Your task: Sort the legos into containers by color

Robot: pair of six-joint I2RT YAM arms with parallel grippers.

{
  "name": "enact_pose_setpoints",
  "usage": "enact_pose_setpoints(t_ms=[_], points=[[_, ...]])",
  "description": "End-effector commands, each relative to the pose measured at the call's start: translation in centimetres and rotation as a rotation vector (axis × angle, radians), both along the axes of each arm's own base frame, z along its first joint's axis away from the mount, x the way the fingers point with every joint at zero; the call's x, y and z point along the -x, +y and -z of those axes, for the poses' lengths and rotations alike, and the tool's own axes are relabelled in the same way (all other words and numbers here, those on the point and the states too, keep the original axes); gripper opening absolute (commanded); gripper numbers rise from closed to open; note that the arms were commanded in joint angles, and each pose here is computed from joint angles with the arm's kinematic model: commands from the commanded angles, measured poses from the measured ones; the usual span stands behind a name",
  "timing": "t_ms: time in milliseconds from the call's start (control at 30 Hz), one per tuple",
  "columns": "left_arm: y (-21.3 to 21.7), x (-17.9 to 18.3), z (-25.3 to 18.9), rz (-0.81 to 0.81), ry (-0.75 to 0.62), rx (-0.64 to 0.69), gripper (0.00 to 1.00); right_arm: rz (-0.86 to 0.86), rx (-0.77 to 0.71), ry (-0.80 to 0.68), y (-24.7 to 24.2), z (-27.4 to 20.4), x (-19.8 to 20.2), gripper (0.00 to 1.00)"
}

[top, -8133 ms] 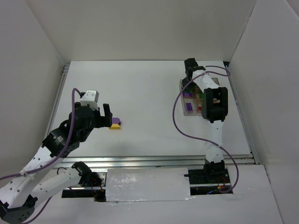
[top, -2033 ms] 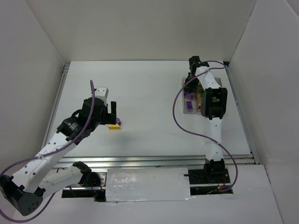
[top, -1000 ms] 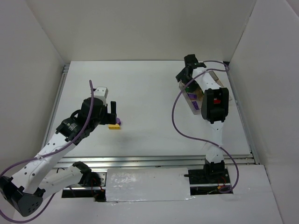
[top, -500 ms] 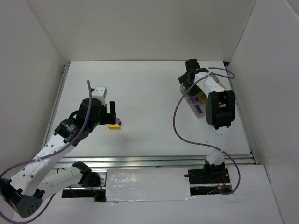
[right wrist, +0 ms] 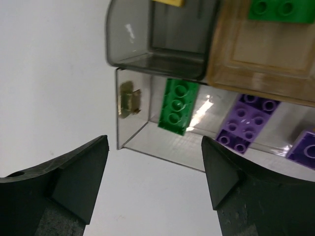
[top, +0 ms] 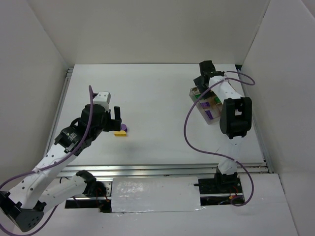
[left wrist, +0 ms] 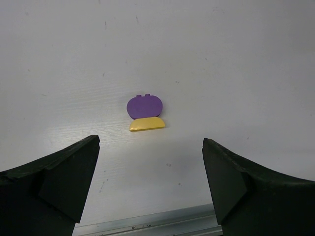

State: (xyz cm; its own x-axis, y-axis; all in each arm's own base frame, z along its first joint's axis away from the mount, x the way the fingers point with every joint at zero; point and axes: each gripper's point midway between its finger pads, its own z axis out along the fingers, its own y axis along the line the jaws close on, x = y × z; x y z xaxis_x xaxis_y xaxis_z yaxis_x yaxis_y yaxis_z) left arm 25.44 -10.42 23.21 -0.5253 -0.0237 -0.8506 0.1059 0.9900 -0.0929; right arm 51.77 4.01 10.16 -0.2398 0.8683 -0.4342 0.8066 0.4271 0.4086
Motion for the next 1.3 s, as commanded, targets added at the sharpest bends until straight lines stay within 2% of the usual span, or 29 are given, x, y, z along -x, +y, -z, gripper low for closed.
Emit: enact_pose_setpoints(t_ms=[0, 33, 233, 333, 433, 467, 500, 767, 1267], points=[[-0.1, -0.2, -1.1, 0.013, -0.045, 0.018, 0.98, 0.089, 0.028, -0.06, -2.0, -2.9, 0.8, 0.82], [-0.2, -0.2, -1.0, 0.016, -0.042, 0.018, 0.98, 0.089, 0.028, -0.059, -2.0, -2.7, 0.9, 0.76], [0.0, -0.1, -1.2, 0.01, -0.048, 0.019, 0.98, 0.1, 0.013, -0.023, -2.5, -1.3, 0.5, 0.74], [0.1, -0.1, -1.2, 0.006, -0.052, 0.019, 0.98, 0.098, -0.002, -0.001, -2.4, -0.5, 0.3, 0.65], [0.0, -0.2, -1.1, 0.007, -0.045, 0.016, 0.98, 0.098, -0.015, -0.01, -2.2, -0.5, 0.1, 0.63], [0.0, -0.2, -1.0, 0.007, -0.043, 0.015, 0.98, 0.099, -0.018, -0.012, -2.2, -0.4, 0.0, 0.6], [0.0, -0.2, -1.1, 0.007, -0.045, 0.016, 0.98, 0.095, -0.024, -0.01, -2.1, -0.3, 0.0, 0.49], [0.0, -0.1, -1.0, 0.009, -0.043, 0.015, 0.98, 0.097, -0.045, 0.011, -1.7, 1.1, 0.6, 0.52], [0.1, 0.2, -1.8, 0.012, -0.071, 0.033, 0.98, 0.113, -0.075, 0.096, -1.6, 4.8, -0.7, 0.52]])
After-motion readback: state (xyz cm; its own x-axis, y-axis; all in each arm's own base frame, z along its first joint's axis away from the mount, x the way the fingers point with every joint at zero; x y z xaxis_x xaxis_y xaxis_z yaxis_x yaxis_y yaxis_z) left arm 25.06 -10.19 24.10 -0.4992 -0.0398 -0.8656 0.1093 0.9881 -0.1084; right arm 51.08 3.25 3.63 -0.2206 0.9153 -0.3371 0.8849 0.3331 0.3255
